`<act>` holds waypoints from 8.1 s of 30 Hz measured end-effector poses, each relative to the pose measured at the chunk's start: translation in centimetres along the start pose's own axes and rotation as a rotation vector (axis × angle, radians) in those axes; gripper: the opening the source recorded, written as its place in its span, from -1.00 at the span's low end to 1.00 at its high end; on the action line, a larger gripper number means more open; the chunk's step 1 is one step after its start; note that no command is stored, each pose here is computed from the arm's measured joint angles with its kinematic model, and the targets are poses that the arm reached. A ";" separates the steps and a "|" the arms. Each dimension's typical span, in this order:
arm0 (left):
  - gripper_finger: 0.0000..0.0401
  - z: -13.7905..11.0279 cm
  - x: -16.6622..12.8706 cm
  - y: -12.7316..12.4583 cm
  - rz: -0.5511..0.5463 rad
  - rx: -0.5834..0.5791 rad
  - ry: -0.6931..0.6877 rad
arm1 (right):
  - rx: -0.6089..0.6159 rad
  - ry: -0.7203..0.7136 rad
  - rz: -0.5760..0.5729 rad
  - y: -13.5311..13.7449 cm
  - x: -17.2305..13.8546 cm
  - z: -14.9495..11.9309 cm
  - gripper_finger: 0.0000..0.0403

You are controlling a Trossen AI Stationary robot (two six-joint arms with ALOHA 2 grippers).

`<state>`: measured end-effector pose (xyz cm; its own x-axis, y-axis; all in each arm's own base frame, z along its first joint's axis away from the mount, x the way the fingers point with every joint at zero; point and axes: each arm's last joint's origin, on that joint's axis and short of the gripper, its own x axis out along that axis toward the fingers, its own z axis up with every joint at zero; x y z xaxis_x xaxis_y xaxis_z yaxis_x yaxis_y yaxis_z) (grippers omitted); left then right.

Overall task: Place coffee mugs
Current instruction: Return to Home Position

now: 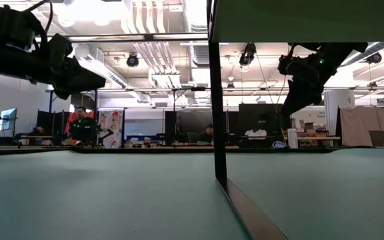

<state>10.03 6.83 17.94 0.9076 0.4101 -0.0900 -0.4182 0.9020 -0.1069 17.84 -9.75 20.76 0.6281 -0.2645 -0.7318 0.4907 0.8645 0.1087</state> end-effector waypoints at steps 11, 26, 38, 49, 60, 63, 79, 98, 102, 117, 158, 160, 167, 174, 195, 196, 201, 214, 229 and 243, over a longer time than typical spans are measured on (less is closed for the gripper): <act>-0.46 0.5 -0.7 -0.2 -0.006 0.015 -0.066 | 0.000 0.000 0.000 0.0 0.0 0.0 -0.64; -0.47 0.7 -2.5 -0.6 -0.012 0.031 -0.136 | 0.000 0.000 0.000 0.0 0.0 0.0 -0.64; -0.47 0.0 -2.8 -0.7 -0.011 0.027 -0.119 | 0.000 0.000 0.000 0.0 0.0 0.0 -0.64; -0.47 -0.3 -2.7 -0.6 -0.010 0.024 -0.107 | 0.000 0.000 0.000 0.0 0.0 0.0 -0.64; -0.47 -0.7 -2.6 -0.5 -0.009 0.022 -0.097 | 0.000 0.000 0.000 0.0 0.0 0.0 -0.64; -0.46 -0.8 -2.5 -0.5 -0.008 0.025 -0.113 | 0.000 0.000 0.000 0.0 0.0 0.0 -0.64; -0.46 -1.0 -2.4 -0.4 -0.005 0.027 -0.135 | 0.000 0.000 0.000 0.0 0.0 0.0 -0.64; -0.46 -1.0 -2.4 -0.4 -0.005 0.026 -0.133 | 0.000 0.000 0.000 0.0 0.0 0.0 -0.64; -0.46 -1.0 -2.4 -0.4 -0.005 0.026 -0.133 | 0.000 0.000 0.000 0.0 0.0 0.0 -0.64; -0.46 -1.0 -2.4 -0.4 -0.005 0.026 -0.133 | -0.012 -0.069 0.004 0.1 -1.1 0.3 -0.64; -0.47 -1.0 -2.4 -0.4 -0.005 0.026 -0.132 | -0.109 -1.246 0.100 0.5 -7.1 -7.5 -0.64; -0.47 -1.0 -2.4 -0.4 -0.005 0.026 -0.132 | -0.110 -1.250 0.099 0.5 -7.3 -7.6 -0.64; -0.46 -1.0 -2.4 -0.4 -0.005 0.026 -0.132 | -0.123 -1.268 0.091 0.4 -7.7 -8.0 -0.64; -0.46 -1.0 -2.4 -0.4 -0.005 0.026 -0.132 | -0.124 -1.265 0.090 0.4 -7.8 -8.4 -0.64; -0.46 -1.0 -2.4 -0.4 -0.006 0.026 -0.132 | -0.095 -1.249 0.109 0.4 -7.7 -8.4 -0.64; -0.46 -1.0 -2.4 -0.4 -0.006 0.026 -0.132 | -0.097 -1.249 0.107 0.4 -7.7 -8.4 -0.64; -0.46 -1.0 -2.4 -0.4 -0.006 0.026 -0.132 | -0.083 -1.250 0.118 0.4 -7.7 -8.4 -0.64; -0.46 -1.0 -2.4 -0.4 -0.006 0.026 -0.131 | -0.085 -1.194 0.110 0.3 -7.2 -8.6 -0.64; -0.46 -1.0 -2.4 -0.4 -0.005 0.026 -0.132 | -0.084 -1.186 0.109 0.3 -7.1 -8.6 -0.64; -0.46 -1.0 -2.4 -0.4 -0.006 0.026 -0.132 | -0.083 -1.186 0.110 0.3 -7.1 -8.6 -0.64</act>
<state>8.03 5.32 17.19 0.9077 0.4176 0.0415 -0.4135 0.9069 -0.0814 8.39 -3.93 20.21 0.8518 -0.3794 0.3612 0.3863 0.9207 0.0559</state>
